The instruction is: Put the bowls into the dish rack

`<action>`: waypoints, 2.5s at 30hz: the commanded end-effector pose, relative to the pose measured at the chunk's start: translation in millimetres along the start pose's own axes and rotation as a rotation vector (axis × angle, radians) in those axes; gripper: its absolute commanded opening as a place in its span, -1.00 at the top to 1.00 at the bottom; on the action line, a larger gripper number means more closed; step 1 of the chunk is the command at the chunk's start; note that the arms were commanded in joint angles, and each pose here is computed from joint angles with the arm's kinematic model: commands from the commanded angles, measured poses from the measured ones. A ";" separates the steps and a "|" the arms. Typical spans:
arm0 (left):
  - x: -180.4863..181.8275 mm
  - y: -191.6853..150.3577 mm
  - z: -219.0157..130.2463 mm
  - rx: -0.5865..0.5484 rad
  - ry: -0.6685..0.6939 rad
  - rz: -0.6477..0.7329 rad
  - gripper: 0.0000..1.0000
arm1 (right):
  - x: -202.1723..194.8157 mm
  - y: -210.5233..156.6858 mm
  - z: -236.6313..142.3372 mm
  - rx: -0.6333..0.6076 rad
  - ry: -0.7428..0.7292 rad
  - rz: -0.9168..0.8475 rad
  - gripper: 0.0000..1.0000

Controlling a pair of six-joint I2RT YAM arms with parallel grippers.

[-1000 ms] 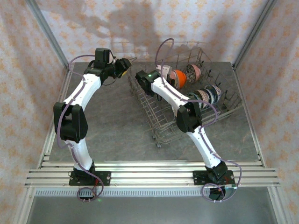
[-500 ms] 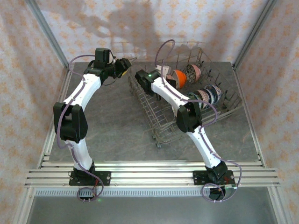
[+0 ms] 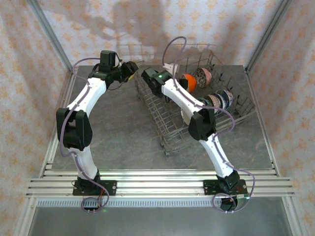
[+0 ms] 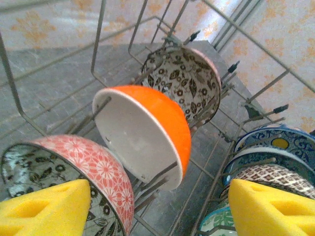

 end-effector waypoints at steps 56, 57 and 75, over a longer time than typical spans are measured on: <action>-94.0 -164.7 -48.0 0.118 0.249 0.247 0.39 | -179.9 56.1 -6.2 0.068 0.092 -0.026 -0.72; -93.6 -163.7 -47.2 0.116 0.254 0.247 0.57 | -180.3 57.1 -5.7 0.067 0.092 -0.022 -0.71; -63.8 -75.8 -74.7 0.179 0.406 0.352 1.00 | -202.7 85.4 40.5 0.150 0.028 -0.028 -0.70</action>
Point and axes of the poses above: each hand's point on the last joint's axis, 136 mm out from that joint toward the fingers, its own z axis out along the fingers, its own x axis along the line the jaws close on, y = z × x, the point moved 8 cm from there along -z, back along the fingers, and after that the axes turned 8 degrees about z, right-handed, at the moved point
